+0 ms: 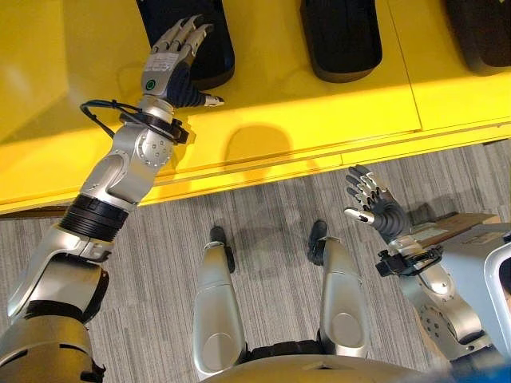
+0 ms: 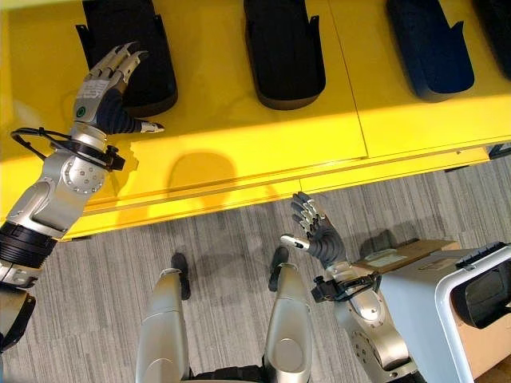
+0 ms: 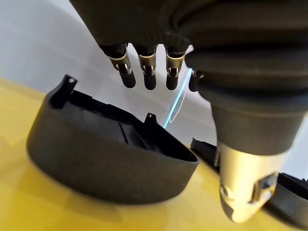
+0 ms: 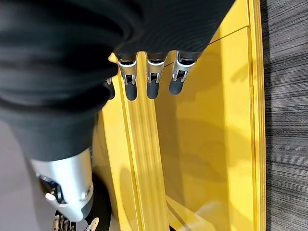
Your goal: Move parts from the plastic box to the shelf.
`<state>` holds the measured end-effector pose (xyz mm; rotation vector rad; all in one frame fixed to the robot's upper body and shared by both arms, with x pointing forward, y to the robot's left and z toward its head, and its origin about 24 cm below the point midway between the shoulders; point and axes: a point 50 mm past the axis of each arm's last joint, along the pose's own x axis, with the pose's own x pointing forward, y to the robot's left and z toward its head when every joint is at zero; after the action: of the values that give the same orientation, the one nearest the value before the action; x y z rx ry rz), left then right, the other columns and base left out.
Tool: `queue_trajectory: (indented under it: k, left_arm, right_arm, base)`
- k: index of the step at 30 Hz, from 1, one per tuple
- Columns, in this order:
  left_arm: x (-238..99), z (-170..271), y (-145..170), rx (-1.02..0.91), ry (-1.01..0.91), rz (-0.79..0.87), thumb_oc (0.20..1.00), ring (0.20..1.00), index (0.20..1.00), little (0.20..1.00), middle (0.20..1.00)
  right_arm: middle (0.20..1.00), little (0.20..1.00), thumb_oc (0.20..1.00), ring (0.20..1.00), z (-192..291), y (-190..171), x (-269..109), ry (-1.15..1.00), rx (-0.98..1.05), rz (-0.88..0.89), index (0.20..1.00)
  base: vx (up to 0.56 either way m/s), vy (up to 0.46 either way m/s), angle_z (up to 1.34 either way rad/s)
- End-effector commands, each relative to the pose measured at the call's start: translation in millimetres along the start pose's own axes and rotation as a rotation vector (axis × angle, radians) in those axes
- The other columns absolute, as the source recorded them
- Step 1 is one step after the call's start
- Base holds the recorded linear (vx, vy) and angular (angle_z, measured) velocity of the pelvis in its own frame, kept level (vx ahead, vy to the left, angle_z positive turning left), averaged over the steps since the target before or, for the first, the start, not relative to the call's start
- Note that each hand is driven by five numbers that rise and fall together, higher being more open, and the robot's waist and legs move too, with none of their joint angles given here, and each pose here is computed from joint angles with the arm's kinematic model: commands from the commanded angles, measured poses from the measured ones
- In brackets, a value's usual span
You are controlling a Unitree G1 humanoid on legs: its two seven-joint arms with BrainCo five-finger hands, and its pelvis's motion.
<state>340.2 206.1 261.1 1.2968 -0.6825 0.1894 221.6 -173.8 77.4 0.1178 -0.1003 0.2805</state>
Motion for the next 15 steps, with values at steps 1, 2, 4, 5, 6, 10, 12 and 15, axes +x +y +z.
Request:
queue_trajectory:
  k: [1,2,4,5,6,10,12,15]
  left_arm:
    - [15.6,6.9,29.4,0.078,-0.072,0.044,1.0,1.0,1.0,1.0,1.0]
    - [16.7,6.8,34.0,0.108,-0.083,0.027,1.0,1.0,1.0,1.0,1.0]
    - [17.7,6.2,39.0,0.139,-0.094,0.017,1.0,1.0,1.0,1.0,1.0]
    - [18.7,6.2,43.3,0.173,-0.105,0.0,1.0,1.0,1.0,1.0,1.0]
    - [18.8,7.2,44.9,0.184,-0.115,-0.009,1.0,1.0,1.0,1.0,1.0]
    - [19.0,6.5,49.2,0.223,-0.124,-0.028,1.0,1.0,1.0,1.0,1.0]
    - [18.7,9.7,52.2,0.249,-0.148,-0.051,1.0,1.0,1.0,1.0,1.0]
    - [18.5,13.3,53.4,0.265,-0.169,-0.088,1.0,1.0,1.0,1.0,1.0]
  right_arm:
    - [1.0,1.0,1.0,1.0,13.1,-12.0,-7.0,-0.066,0.017,-0.039,1.0]
    - [1.0,1.0,1.0,1.0,11.9,-12.1,-7.8,-0.057,0.019,-0.035,1.0]
    - [1.0,1.0,1.0,1.0,11.1,-12.3,-9.0,-0.051,0.019,-0.031,1.0]
    - [1.0,1.0,1.0,1.0,9.9,-12.5,-9.9,-0.045,0.02,-0.03,1.0]
    - [1.0,1.0,1.0,1.0,9.1,-12.6,-10.5,-0.042,0.023,-0.03,1.0]
    - [1.0,1.0,1.0,1.0,9.0,-13.0,-11.9,-0.037,0.02,-0.024,1.0]
    - [1.0,1.0,1.0,1.0,7.3,-13.4,-13.3,-0.025,0.019,-0.02,1.0]
    - [1.0,1.0,1.0,1.0,4.2,-14.0,-15.7,-0.004,0.022,-0.015,1.0]
  base:
    - [0.0,0.0,0.0]
    - [0.0,0.0,0.0]
    - [0.01,-0.002,-0.02]
    - [0.01,-0.003,-0.04]
    - [0.01,-0.004,-0.05]
    - [0.0,-0.001,-0.01]
    - [0.0,0.0,0.0]
    - [0.01,-0.007,-0.04]
